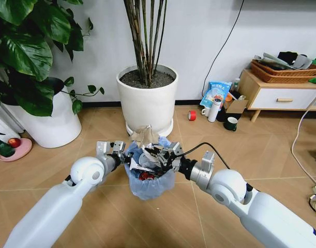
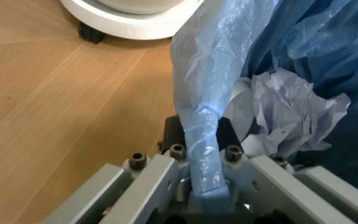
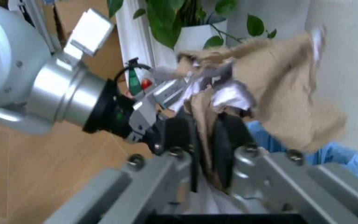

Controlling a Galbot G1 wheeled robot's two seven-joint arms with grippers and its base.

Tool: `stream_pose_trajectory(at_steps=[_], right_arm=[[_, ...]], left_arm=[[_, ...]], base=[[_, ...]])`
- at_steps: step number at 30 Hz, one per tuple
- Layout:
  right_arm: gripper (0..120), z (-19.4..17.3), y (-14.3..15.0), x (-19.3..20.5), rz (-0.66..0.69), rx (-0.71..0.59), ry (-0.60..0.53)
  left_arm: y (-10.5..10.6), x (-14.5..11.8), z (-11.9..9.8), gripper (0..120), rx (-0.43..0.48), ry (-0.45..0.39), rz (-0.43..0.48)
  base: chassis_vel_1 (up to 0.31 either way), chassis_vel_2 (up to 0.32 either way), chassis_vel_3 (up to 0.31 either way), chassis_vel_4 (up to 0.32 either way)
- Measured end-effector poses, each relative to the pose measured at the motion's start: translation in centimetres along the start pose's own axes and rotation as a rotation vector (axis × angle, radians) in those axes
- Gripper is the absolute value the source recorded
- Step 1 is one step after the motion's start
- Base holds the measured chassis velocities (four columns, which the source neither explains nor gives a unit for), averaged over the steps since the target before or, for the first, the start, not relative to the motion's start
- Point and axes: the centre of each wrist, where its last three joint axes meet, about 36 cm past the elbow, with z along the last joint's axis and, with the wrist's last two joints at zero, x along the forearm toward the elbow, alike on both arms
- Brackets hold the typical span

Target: Pick up the trash bin and place the garbage on the floor into it.

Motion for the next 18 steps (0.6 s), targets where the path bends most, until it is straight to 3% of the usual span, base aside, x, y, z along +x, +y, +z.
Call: stream_pose_trajectory(at_steps=[18], right_arm=[[77,0.53,-0.74,-0.47,0.031,0.014,0.011]], left_arm=[[0.24,0.03,-0.07,0,-0.002,-0.001,-0.001]], base=[[0.000,0.000,0.000,0.000]])
